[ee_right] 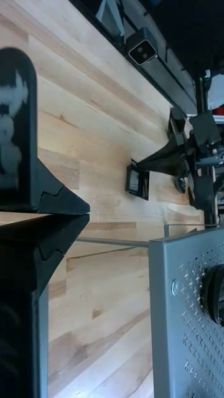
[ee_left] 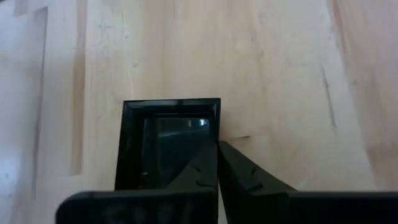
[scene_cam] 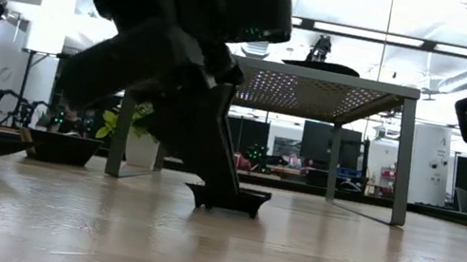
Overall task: Pick & Place Mini shaped plates
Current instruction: Stack the black square plate on top of the black square plate on the shelf
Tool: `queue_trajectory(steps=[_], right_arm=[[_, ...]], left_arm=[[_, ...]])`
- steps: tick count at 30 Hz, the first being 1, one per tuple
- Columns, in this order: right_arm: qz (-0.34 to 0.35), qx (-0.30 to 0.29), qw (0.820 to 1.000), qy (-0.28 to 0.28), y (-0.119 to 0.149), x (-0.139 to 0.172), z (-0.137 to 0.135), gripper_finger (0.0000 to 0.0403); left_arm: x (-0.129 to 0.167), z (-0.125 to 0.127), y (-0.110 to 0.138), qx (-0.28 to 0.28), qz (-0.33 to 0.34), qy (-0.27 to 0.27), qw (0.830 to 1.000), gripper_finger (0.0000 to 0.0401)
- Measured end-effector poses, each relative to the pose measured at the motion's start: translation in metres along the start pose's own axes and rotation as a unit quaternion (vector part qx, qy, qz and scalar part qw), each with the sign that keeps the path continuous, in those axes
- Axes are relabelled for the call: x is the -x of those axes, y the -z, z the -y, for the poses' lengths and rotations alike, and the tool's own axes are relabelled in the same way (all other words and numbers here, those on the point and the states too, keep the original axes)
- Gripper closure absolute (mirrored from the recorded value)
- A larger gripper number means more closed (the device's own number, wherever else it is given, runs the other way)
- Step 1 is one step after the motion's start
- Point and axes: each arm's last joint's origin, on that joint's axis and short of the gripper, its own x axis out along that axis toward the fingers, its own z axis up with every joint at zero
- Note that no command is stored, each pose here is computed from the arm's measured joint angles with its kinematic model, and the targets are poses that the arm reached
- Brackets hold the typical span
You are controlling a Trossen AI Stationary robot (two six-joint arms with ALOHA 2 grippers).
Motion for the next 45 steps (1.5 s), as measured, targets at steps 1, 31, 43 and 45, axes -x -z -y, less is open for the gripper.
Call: queue_trajectory(steps=[1, 31, 43, 45], right_arm=[[0.0, 0.0, 1.0, 0.0, 0.0, 0.0, 0.0, 0.0394], [0.0, 0.0, 1.0, 0.0, 0.0, 0.0, 0.0, 0.0394], [0.0, 0.0, 1.0, 0.0, 0.0, 0.0, 0.0, 0.0394], [0.0, 0.0, 1.0, 0.0, 0.0, 0.0, 0.0, 0.0394]], left_arm=[[0.002, 0.001, -0.002, 0.002, 0.0, 0.002, 1.0, 0.04], [0.139, -0.013, -0.094, -0.02, 0.071, -0.267, 0.961, 0.0401], [0.11, -0.098, -0.093, 0.032, -0.025, -0.328, 0.944, 0.0401], [0.107, -0.107, -0.092, 0.036, -0.038, -0.329, 0.943, 0.0401]])
